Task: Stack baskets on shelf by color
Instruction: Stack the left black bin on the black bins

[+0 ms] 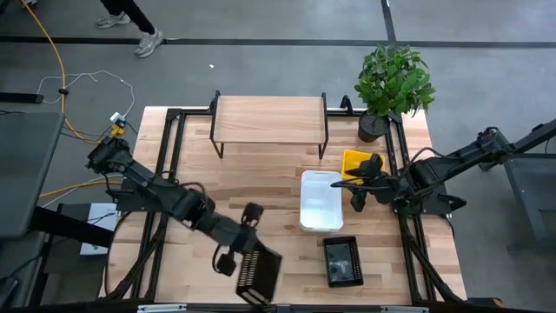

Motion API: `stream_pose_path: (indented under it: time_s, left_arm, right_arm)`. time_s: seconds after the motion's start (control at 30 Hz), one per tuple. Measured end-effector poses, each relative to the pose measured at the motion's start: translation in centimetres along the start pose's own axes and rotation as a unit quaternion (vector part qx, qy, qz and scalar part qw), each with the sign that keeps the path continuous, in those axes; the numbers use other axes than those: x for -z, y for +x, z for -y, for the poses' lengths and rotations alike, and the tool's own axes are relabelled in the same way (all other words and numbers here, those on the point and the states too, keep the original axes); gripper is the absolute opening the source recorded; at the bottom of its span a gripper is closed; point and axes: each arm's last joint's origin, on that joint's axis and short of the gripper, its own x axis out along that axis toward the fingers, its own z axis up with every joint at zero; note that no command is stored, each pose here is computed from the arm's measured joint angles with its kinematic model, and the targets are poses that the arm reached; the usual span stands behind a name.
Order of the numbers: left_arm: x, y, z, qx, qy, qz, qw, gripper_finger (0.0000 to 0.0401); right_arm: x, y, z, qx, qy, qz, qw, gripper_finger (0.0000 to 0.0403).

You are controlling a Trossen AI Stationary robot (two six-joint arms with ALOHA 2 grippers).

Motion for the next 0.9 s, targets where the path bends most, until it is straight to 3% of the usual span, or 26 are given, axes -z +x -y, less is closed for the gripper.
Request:
stream_pose_path:
  time_s: [0.13,0.3,0.43,0.6,0.9]
  left_arm:
    - [-1.1,1.4,-1.4,0.019,0.030,0.062,0.997,0.0001]
    - [-1.2,5.1,-2.9,-0.002,0.045,0.094,0.995,0.0000]
    - [-1.4,9.1,-3.9,-0.023,0.034,0.119,0.992,0.0000]
    - [-2.1,13.8,-4.6,-0.064,0.011,0.199,0.978,0.0000]
    - [-2.3,19.4,-4.8,-0.031,-0.023,0.249,0.968,0.0000]
  right_arm:
    - [-0.4,-0.4,0.4,0.032,0.012,0.042,0.999,0.0186]
    - [-1.0,-1.1,1.0,0.065,0.031,0.090,0.993,0.0186]
    - [-1.2,-1.3,1.2,0.080,0.052,0.114,0.989,0.0186]
    - [-1.2,-1.3,1.3,0.090,0.062,0.122,0.986,0.0186]
    - [-1.3,-1.3,1.3,0.092,0.073,0.126,0.985,0.0186]
